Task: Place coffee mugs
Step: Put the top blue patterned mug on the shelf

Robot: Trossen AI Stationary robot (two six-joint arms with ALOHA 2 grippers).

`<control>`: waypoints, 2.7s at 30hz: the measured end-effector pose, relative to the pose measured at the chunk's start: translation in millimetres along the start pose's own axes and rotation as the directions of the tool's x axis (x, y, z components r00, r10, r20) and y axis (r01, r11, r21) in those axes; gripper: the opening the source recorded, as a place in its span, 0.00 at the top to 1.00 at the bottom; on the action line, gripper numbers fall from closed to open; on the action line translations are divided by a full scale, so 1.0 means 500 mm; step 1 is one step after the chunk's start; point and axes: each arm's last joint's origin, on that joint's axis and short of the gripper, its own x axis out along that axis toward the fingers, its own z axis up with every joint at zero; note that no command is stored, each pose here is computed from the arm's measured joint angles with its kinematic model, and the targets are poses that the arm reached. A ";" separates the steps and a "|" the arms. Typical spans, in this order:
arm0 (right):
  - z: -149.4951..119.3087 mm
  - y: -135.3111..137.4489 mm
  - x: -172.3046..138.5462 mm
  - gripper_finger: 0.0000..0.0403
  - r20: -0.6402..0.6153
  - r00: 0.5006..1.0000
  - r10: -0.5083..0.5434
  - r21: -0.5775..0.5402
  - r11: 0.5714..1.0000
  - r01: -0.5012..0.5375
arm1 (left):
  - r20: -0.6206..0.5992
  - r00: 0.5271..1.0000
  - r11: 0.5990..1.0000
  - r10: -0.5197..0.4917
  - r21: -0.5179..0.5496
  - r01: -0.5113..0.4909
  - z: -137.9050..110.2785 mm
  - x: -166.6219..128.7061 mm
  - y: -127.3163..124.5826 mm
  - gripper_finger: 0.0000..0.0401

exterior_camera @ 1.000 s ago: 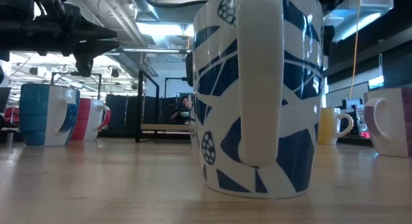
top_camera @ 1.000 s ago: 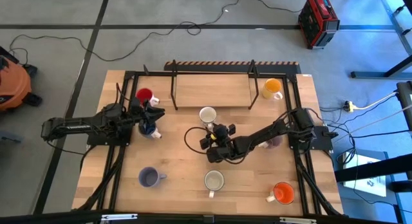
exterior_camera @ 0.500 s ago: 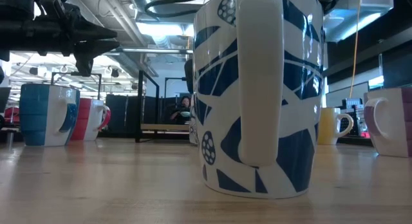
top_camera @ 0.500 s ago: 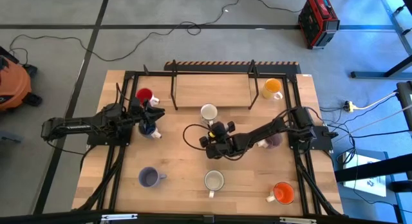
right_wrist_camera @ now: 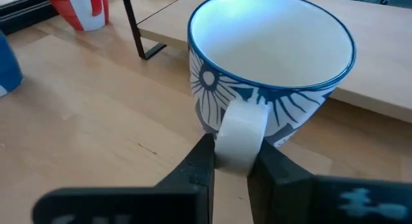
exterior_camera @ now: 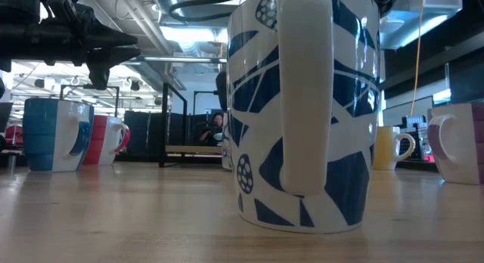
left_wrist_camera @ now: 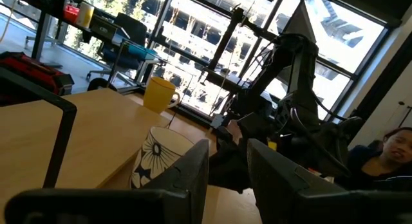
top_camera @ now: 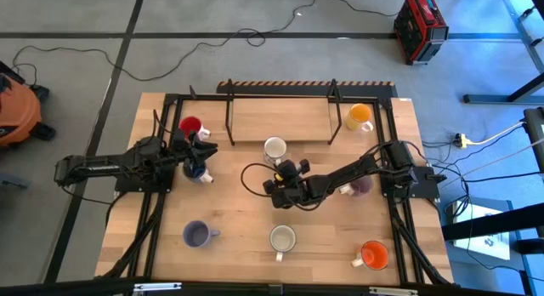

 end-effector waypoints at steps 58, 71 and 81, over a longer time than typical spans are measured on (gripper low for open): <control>0.164 0.028 -0.027 0.91 0.031 0.986 0.164 -0.115 0.980 -0.160 | -0.007 1.000 1.000 -0.004 -0.002 0.004 -0.001 0.000 0.000 0.74; 0.212 0.008 0.007 0.91 0.042 0.992 0.122 -0.121 0.986 -0.116 | -0.007 1.000 1.000 -0.004 -0.002 0.004 -0.001 0.000 0.000 0.74; 0.240 -0.015 0.043 0.91 0.030 0.993 0.118 -0.131 0.985 -0.113 | -0.007 1.000 1.000 -0.004 -0.002 0.004 -0.001 0.000 0.000 0.74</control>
